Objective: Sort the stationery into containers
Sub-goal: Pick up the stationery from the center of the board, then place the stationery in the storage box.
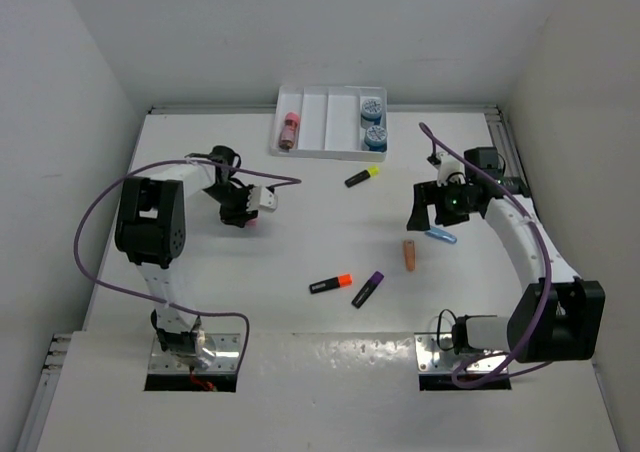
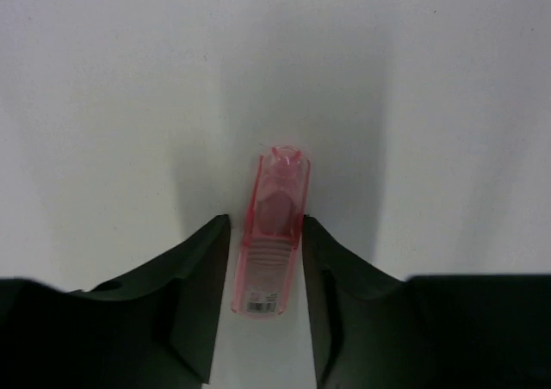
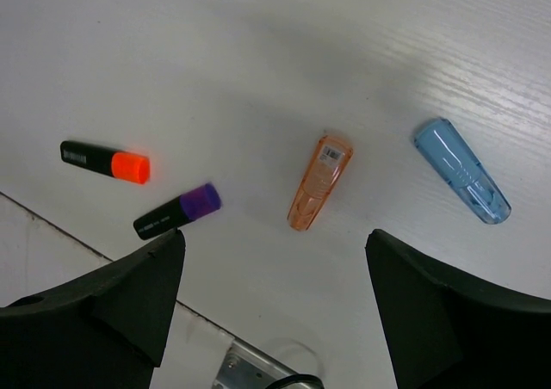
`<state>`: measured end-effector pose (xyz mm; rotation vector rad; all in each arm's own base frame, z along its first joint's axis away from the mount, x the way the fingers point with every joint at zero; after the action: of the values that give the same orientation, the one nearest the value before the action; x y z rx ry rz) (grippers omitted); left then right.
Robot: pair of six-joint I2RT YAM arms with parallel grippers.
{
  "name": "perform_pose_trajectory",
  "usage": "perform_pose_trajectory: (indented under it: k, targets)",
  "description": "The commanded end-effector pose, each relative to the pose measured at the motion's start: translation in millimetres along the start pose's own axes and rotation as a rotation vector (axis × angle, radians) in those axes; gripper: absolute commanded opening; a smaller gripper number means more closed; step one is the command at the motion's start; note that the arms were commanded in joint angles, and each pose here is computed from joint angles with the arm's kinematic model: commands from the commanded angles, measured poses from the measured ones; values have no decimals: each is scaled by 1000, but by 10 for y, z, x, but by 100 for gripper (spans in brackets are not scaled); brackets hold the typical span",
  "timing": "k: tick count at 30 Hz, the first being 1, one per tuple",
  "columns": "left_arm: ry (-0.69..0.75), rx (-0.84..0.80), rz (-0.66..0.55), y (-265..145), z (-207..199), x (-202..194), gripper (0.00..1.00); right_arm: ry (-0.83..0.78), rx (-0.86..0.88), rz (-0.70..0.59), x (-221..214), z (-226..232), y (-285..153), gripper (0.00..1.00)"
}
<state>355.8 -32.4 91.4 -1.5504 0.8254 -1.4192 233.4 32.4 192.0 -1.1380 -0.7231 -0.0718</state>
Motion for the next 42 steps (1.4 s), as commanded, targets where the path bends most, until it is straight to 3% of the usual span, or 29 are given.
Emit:
perform_pose_trajectory:
  k: [1, 7, 10, 13, 18, 19, 20, 22, 23, 27, 32, 42]
  targets:
    - [51, 29, 34, 55, 19, 10, 41, -21, 22, -17, -14, 17, 10, 84]
    - [9, 82, -12, -55, -46, 277, 12, -4, 40, 1, -136, 32, 96, 83]
    - [-217, 156, -113, -189, 100, 783, 0, 24, 51, 9, -192, 37, 156, 83]
    - [-372, 165, -232, -274, 339, 1159, 0, 33, 55, 16, -211, 31, 187, 82]
    - [-705, 307, -571, -664, 900, 1892, 0, 73, 57, 38, -262, 31, 237, 82]
    - [-780, 350, -592, -626, 997, 1916, 0, 103, 38, 36, -290, -30, 225, 82]
    - [-908, 397, -696, -726, 1092, 2087, 0, 114, 24, 40, -305, -44, 237, 82]
    - [-1014, 458, -754, -684, 1231, 2170, 0, 121, 13, 44, -320, -57, 241, 82]
    - [-998, 498, -828, -809, 1323, 2292, 0, 131, 1, 44, -324, -72, 248, 82]
    - [-979, 606, -897, -767, 1614, 2433, 5, 140, 0, 49, -355, -79, 267, 82]
    - [-985, 579, -960, -589, 1792, 2507, 7, 170, -11, 71, -427, -100, 308, 82]
    - [-990, 538, -939, 23, 1824, 2569, 6, 199, -37, 102, -568, -103, 317, 80]
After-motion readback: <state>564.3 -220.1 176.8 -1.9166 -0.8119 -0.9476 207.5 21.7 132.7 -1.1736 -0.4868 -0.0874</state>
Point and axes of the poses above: each gripper's point midway between its finger pads, its own y axis out along the fingers, its own z axis along the line the jaws close on, x = y × z, the point moved 9 cm from there along -y, back along the fingers, and after that the axes turned 10 degrees about -y, right-handed, at the moved point
